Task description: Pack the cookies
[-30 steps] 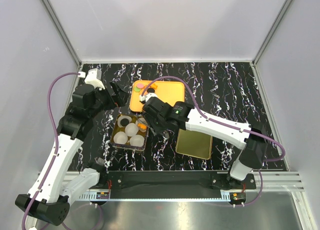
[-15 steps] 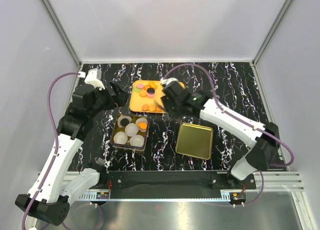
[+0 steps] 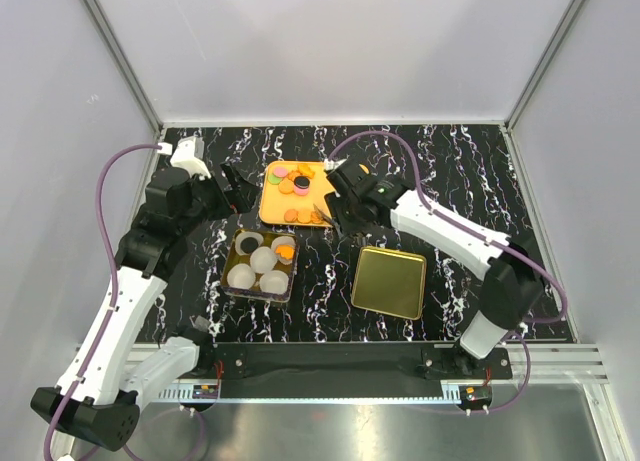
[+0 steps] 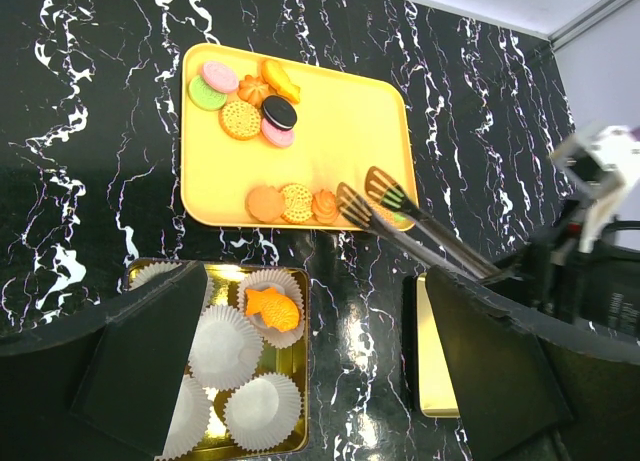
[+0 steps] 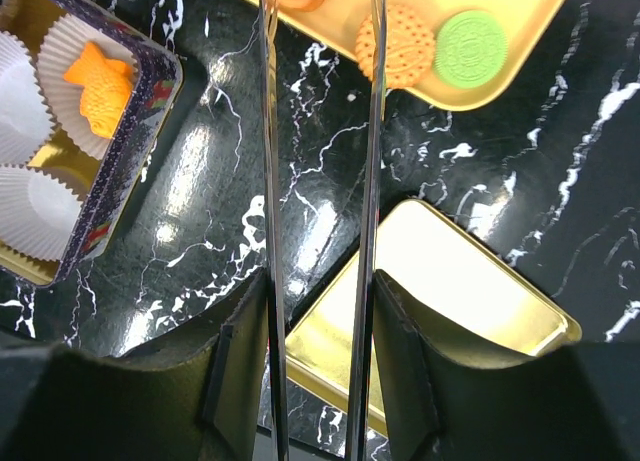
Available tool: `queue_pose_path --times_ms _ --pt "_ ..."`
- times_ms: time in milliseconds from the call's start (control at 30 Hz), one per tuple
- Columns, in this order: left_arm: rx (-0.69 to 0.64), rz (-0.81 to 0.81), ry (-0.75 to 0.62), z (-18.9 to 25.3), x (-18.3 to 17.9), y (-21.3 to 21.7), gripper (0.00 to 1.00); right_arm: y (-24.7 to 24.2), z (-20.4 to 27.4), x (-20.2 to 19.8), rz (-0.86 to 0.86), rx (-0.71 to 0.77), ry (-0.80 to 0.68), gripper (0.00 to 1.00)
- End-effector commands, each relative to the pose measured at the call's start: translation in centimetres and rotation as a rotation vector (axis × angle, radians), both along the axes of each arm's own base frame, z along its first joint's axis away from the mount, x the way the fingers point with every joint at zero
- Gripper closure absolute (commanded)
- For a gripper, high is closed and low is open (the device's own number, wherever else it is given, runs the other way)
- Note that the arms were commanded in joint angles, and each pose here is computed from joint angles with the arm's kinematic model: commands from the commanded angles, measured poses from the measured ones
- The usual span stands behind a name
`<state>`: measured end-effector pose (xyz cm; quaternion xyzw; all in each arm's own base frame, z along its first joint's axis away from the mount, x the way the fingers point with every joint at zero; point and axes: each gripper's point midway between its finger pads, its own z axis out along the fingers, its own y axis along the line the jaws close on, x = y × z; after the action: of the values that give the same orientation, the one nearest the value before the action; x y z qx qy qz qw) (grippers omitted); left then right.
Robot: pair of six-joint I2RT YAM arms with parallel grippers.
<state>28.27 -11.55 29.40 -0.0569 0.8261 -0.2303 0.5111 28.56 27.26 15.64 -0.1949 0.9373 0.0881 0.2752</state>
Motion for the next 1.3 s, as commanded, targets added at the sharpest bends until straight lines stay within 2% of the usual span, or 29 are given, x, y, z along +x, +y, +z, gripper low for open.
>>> queue_pose_path --times_ms 0,433,733,800,1267 --pt "-0.019 -0.012 -0.055 1.3 0.5 -0.3 0.01 2.0 1.1 1.5 0.035 0.056 -0.034 0.5" --pt "-0.018 -0.013 -0.05 1.1 0.5 -0.3 0.01 3.0 -0.9 1.8 0.051 0.045 -0.001 0.5" --pt "-0.019 -0.015 -0.048 1.0 0.5 -0.3 0.01 2.0 -1.8 1.9 0.028 0.035 0.02 0.52" --pt "-0.019 -0.015 -0.048 0.9 0.5 -0.3 0.01 1.7 -1.9 1.9 0.026 0.033 0.024 0.55" --pt "-0.025 -0.019 -0.046 0.9 0.6 -0.5 0.01 1.0 -2.6 2.1 0.014 0.017 0.041 0.54"
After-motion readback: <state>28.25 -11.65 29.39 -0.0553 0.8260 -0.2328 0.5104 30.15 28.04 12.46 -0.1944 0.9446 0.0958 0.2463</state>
